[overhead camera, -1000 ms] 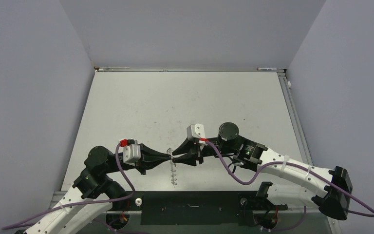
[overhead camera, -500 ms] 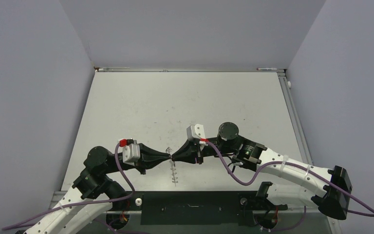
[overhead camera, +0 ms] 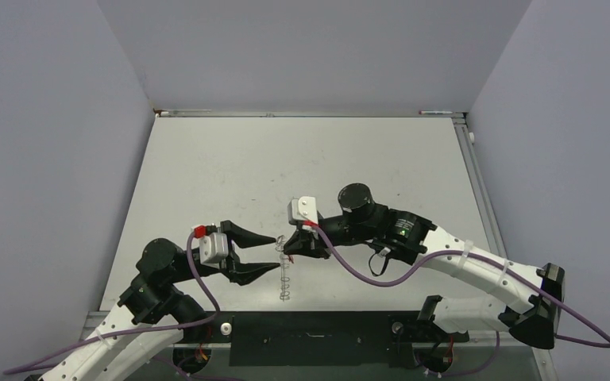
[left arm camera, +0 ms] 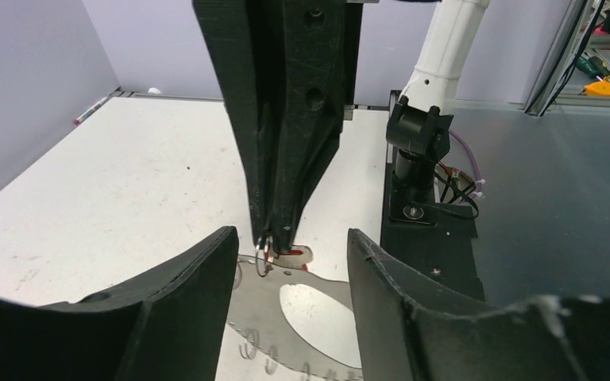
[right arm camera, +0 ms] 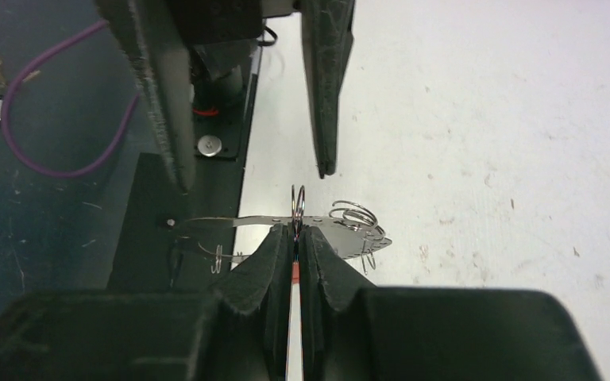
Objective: Put the keys on the keyring
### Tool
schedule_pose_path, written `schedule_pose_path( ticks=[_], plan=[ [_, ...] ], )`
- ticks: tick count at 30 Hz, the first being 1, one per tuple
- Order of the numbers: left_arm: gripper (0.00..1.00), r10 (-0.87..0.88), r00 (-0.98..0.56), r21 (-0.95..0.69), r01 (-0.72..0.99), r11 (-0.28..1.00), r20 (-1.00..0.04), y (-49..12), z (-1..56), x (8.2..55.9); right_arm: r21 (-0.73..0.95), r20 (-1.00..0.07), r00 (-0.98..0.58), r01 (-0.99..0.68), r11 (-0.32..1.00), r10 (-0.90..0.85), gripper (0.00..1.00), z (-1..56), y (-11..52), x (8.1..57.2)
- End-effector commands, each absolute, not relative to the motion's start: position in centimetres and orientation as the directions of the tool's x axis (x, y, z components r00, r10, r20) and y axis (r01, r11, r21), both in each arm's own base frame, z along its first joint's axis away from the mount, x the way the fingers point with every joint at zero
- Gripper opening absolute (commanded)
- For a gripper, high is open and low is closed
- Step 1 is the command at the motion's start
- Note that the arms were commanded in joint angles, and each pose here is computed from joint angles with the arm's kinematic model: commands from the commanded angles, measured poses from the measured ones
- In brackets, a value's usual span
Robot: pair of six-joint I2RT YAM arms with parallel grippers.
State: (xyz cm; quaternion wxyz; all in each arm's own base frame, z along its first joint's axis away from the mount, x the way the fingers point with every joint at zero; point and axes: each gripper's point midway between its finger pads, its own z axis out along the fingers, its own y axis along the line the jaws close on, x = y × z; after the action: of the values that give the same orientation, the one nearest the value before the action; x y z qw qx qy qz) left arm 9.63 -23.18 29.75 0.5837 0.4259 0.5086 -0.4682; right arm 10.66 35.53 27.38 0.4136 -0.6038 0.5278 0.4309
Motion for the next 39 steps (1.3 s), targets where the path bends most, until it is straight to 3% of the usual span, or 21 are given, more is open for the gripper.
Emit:
schedule_pose_path(
  ticks=[1, 6, 11, 22, 39],
  plan=[
    [0.50, -0.151, 0.083, 0.047, 0.972, 0.229, -0.985, -23.0, 31.2, 10.1, -0.104, -0.896, 0.111, -0.994, -0.039, -0.429, 0.05, 27.2, 34.5, 12.1],
    [0.43, -0.141, 0.069, 0.037, 0.975, 0.218, -0.988, -23.2, 31.0, 10.1, -0.163, -0.799, 0.144, -0.986, -0.020, -0.584, 0.05, 26.6, 34.2, 11.7],
    [0.36, -0.128, 0.057, 0.032, 0.982, 0.187, -0.990, -23.5, 30.6, 9.8, -0.179, -0.779, 0.169, -0.983, -0.045, -0.604, 0.05, 27.7, 34.0, 11.2],
    [0.33, -0.119, 0.032, 0.021, 0.995, 0.095, -0.992, -24.2, 30.0, 8.6, -0.193, -0.760, 0.208, -0.977, -0.091, -0.616, 0.05, 28.5, 34.3, 10.4],
    [0.30, -0.095, -0.006, -0.013, 0.997, 0.072, -0.995, -25.1, 29.1, 8.8, -0.195, -0.786, 0.240, -0.971, -0.140, -0.570, 0.05, 29.6, 35.0, 9.4]
  ],
)
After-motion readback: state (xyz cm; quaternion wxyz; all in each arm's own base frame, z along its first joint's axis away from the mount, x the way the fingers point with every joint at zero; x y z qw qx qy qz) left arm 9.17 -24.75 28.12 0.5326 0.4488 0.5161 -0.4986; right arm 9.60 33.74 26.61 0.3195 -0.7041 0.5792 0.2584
